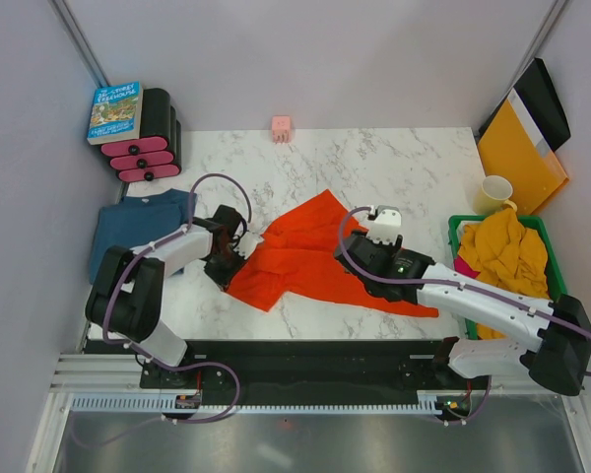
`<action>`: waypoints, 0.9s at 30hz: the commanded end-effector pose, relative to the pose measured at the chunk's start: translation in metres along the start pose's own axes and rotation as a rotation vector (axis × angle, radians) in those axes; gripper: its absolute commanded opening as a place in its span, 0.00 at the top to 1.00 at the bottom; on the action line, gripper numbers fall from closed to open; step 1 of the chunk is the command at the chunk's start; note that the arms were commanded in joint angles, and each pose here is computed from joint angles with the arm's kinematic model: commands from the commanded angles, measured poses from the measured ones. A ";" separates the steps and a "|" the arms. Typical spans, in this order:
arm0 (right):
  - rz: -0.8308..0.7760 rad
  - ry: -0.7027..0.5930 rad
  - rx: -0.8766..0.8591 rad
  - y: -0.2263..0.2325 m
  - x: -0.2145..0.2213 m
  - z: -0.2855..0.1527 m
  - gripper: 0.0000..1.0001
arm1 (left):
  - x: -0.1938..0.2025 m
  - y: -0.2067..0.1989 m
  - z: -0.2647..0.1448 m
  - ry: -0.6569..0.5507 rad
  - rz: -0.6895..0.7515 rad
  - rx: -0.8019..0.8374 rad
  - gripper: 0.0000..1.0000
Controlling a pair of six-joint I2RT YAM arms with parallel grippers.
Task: Fold and stack the t-shirts
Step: Flatten out the tshirt
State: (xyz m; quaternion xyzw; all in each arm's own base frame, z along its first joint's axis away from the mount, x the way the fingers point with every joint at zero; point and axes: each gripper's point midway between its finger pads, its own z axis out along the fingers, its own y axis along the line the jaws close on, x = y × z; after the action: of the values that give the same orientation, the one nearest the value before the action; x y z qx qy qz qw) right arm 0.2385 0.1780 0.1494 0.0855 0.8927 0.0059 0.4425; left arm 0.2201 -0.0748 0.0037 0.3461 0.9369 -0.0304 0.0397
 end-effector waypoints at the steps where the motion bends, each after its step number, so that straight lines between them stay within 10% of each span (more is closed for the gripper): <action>1: 0.007 -0.041 -0.012 0.011 -0.017 -0.004 0.33 | 0.035 0.010 0.046 0.091 0.057 -0.054 0.98; 16: 0.177 -0.041 0.237 -0.085 -0.008 0.012 0.42 | -0.090 0.075 -0.131 -0.501 -0.217 -0.146 0.98; 27: 0.203 0.191 0.228 -0.073 0.059 0.023 0.44 | -0.123 0.077 -0.155 -0.580 -0.299 -0.081 0.98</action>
State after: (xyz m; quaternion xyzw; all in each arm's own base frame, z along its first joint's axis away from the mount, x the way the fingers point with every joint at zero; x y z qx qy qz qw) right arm 0.2277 0.1059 0.1004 0.1989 0.9033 -0.0667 0.3742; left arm 0.3594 -0.0735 0.1751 0.2044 0.9180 -0.0631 0.3341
